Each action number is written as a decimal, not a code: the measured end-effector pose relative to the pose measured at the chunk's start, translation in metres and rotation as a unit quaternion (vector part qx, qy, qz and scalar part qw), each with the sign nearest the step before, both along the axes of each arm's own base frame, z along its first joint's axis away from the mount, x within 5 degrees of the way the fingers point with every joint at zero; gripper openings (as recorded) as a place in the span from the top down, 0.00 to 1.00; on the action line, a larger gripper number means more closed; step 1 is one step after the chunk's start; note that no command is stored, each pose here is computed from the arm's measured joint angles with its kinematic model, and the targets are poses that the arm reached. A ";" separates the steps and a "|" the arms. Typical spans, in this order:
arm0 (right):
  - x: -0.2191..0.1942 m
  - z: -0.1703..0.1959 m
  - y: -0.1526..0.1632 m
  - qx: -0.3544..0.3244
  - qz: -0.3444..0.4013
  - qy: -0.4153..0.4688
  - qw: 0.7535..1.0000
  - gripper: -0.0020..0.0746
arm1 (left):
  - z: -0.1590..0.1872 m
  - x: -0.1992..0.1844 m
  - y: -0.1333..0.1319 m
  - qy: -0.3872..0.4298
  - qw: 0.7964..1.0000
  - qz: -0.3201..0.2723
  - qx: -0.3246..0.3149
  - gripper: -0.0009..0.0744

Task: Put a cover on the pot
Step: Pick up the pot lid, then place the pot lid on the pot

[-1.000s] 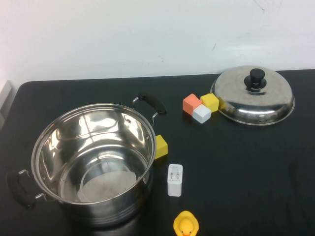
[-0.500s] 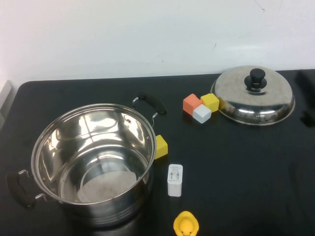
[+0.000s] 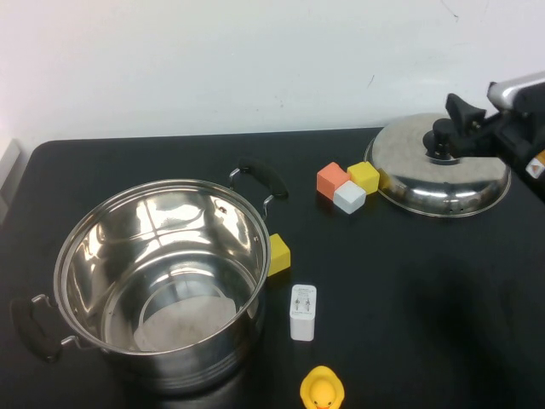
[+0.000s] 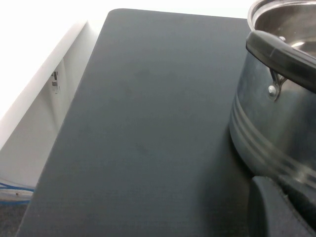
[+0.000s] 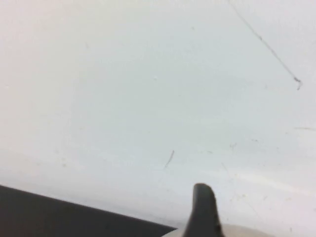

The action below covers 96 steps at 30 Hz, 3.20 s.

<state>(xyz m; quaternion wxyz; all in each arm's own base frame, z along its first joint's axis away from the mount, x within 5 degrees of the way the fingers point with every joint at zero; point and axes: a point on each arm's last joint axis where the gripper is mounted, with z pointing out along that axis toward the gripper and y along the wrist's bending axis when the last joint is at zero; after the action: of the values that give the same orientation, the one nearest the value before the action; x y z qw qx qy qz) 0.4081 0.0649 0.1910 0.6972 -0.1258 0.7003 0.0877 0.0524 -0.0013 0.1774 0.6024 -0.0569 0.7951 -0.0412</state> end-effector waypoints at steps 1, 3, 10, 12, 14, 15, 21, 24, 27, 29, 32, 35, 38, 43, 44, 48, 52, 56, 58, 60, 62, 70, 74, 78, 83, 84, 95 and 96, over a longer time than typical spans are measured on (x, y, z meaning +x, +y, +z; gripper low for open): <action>0.007 -0.004 0.001 -0.001 -0.001 0.002 1.000 0.33 | 0.000 0.000 0.000 0.000 1.000 0.000 0.000 0.99; 0.020 -0.010 0.002 -0.007 -0.003 0.008 1.000 0.33 | 0.000 0.000 0.000 0.000 1.000 0.000 0.000 0.99; 0.058 -0.036 0.004 -0.034 -0.014 0.041 0.998 0.33 | 0.000 0.000 0.000 0.000 1.000 0.000 0.000 0.99; 0.065 -0.043 0.004 -0.034 -0.019 0.048 0.998 0.33 | 0.000 0.000 0.000 0.000 1.000 0.000 0.000 0.99; 0.071 -0.050 0.003 -0.031 -0.024 0.051 0.998 0.33 | 0.000 0.000 0.000 0.000 1.000 0.000 0.000 0.99; 0.073 -0.054 0.003 -0.028 -0.028 0.054 0.998 0.33 | 0.000 0.000 0.000 0.000 1.000 0.000 0.000 0.99; 0.077 -0.078 -0.003 -0.016 -0.046 0.078 0.996 0.33 | 0.000 0.000 0.000 0.000 1.000 0.000 0.000 0.99; 0.077 -0.087 -0.003 -0.015 -0.047 0.083 0.995 0.33 | 0.000 0.000 0.000 0.000 1.000 0.000 0.000 0.99; 0.078 -0.088 -0.003 -0.014 -0.046 0.080 0.996 0.33 | 0.000 0.000 0.000 0.000 1.000 0.000 0.000 0.99; 0.078 -0.089 -0.002 -0.013 -0.046 0.078 0.996 0.34 | 0.000 0.000 0.000 0.000 1.000 0.000 0.000 0.99; 0.079 -0.089 -0.002 -0.013 -0.045 0.075 0.996 0.42 | 0.000 0.000 0.000 0.000 1.000 0.000 0.000 0.99; 0.079 -0.089 -0.001 -0.019 -0.036 0.074 0.996 0.52 | 0.000 0.000 0.000 0.000 1.000 0.000 0.000 0.99; 0.078 -0.081 0.002 -0.033 -0.015 0.075 0.996 0.52 | 0.000 0.000 0.000 0.000 1.000 0.000 -0.001 0.99; 0.069 -0.033 0.007 -0.112 0.032 0.087 0.989 0.52 | 0.000 0.000 0.000 0.000 1.000 0.000 -0.001 0.99; 0.065 -0.018 0.008 -0.127 0.039 0.089 0.987 0.52 | 0.000 0.000 0.000 0.000 1.000 0.000 -0.001 0.99; 0.046 0.050 0.009 -0.116 0.056 0.080 0.988 0.52 | 0.000 0.000 0.000 0.000 1.000 0.000 -0.001 0.99; 0.022 0.107 0.022 -0.055 0.139 0.017 0.989 0.52 | 0.000 0.000 0.000 0.000 1.000 0.000 -0.001 0.99; -0.006 0.135 0.056 0.002 0.286 -0.049 0.957 0.52 | 0.000 0.000 0.000 0.000 1.000 0.000 -0.001 0.99; -0.019 0.138 0.079 0.012 0.350 -0.064 0.934 0.52 | 0.000 0.000 0.000 0.000 1.000 -0.001 -0.001 0.99; -0.030 0.138 0.103 0.010 0.390 -0.066 0.918 0.52 | 0.000 0.000 0.000 0.000 1.000 -0.003 -0.001 0.99; -0.041 0.135 0.128 0.006 0.420 -0.061 0.905 0.52 | 0.000 0.000 0.000 0.000 1.000 -0.003 -0.001 0.99; -0.085 0.118 0.211 -0.051 0.484 -0.050 0.872 0.52 | 0.000 0.000 0.000 0.000 1.000 -0.003 -0.001 0.99; -0.103 0.113 0.233 -0.071 0.505 -0.047 0.859 0.52 | 0.000 0.000 0.000 0.000 1.000 -0.003 -0.001 0.99; -0.114 0.103 0.250 -0.072 0.527 -0.037 0.846 0.52 | 0.000 0.000 0.000 0.000 1.000 -0.003 0.000 0.99; -0.109 0.081 0.260 -0.047 0.520 -0.002 0.853 0.52 | 0.000 0.000 0.000 0.000 1.000 -0.003 0.000 0.99; -0.107 0.077 0.261 -0.042 0.516 0.005 0.855 0.52 | 0.000 0.000 0.000 0.000 1.000 -0.003 0.000 0.99; -0.086 0.064 0.277 -0.032 0.505 0.009 0.863 0.52 | 0.000 0.000 0.000 0.000 1.000 -0.003 0.000 0.99; -0.086 0.062 0.278 -0.033 0.505 0.010 0.862 0.52 | 0.000 0.000 0.000 0.000 1.000 -0.003 0.000 0.99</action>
<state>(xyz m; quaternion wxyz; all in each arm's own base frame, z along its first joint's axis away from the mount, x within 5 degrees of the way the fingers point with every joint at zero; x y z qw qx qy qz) 0.3225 0.3428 0.2532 0.5456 -0.4846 0.5502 0.4058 0.0524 -0.0016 0.1774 0.6022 -0.0546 0.7953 -0.0430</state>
